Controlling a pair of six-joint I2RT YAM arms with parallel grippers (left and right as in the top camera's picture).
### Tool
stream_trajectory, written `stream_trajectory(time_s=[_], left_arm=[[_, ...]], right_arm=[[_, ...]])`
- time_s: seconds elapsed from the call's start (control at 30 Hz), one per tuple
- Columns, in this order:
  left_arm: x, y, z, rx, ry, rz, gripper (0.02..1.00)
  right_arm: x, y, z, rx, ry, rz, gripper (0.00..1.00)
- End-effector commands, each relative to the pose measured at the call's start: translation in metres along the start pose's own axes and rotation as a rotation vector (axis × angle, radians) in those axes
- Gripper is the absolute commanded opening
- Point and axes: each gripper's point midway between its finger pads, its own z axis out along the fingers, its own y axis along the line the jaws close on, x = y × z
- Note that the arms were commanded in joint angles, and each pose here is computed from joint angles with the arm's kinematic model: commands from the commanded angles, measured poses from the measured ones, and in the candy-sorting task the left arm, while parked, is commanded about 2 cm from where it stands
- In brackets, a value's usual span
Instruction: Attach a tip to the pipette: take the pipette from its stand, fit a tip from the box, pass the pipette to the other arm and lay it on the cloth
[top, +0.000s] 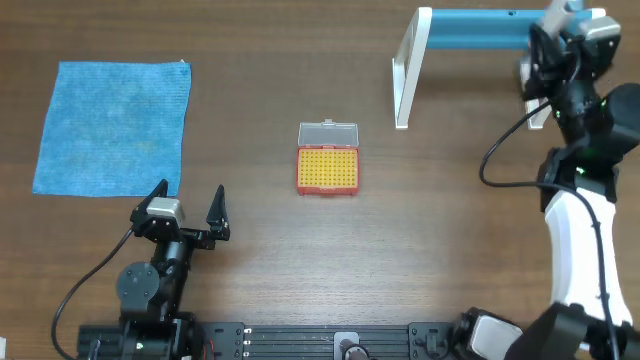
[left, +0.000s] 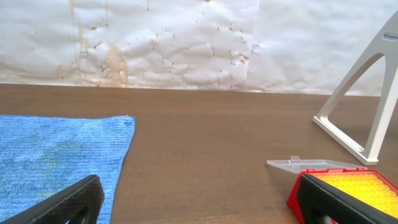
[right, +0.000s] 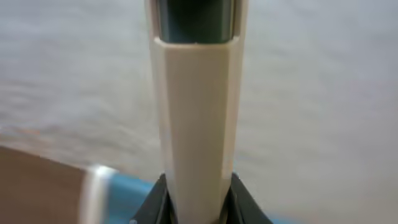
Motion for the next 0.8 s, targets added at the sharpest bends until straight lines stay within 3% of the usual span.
stream_trajectory(time_s=[0.03, 0.13, 0.2, 0.3, 0.37, 0.47, 0.57, 0.7, 0.8], left_arm=[[0.001, 0.001, 0.000, -0.008, 0.002, 0.012, 0.998], [0.001, 0.001, 0.000, -0.008, 0.003, 0.012, 0.998], [0.001, 0.001, 0.000, -0.008, 0.002, 0.012, 0.996], [0.001, 0.001, 0.000, -0.008, 0.002, 0.012, 0.998], [0.001, 0.001, 0.000, -0.008, 0.003, 0.012, 0.998], [0.001, 0.001, 0.000, -0.008, 0.002, 0.012, 0.996], [0.001, 0.001, 0.000, -0.008, 0.002, 0.012, 0.998], [0.001, 0.001, 0.000, -0.008, 0.002, 0.012, 0.998], [0.001, 0.001, 0.000, -0.008, 0.002, 0.012, 0.998]], right_arm=[[-0.049, 0.143, 0.009, -0.495, -0.162, 0.047, 0.077], [-0.025, 0.233, 0.021, -0.713, -0.113, 0.122, 0.077], [0.002, 0.275, 0.027, -0.813, -0.049, 0.171, 0.077], [0.041, 0.321, 0.020, -0.911, 0.038, 0.220, 0.077], [0.057, 0.341, -0.004, -0.959, -0.001, 0.201, 0.077], [0.088, 0.334, -0.012, -0.881, 0.052, 0.223, 0.077], [0.107, 0.323, -0.008, -0.779, 0.066, 0.173, 0.077], [0.116, 0.320, -0.005, -0.758, 0.078, 0.123, 0.077], [0.129, 0.321, -0.003, -0.754, 0.108, 0.133, 0.077]])
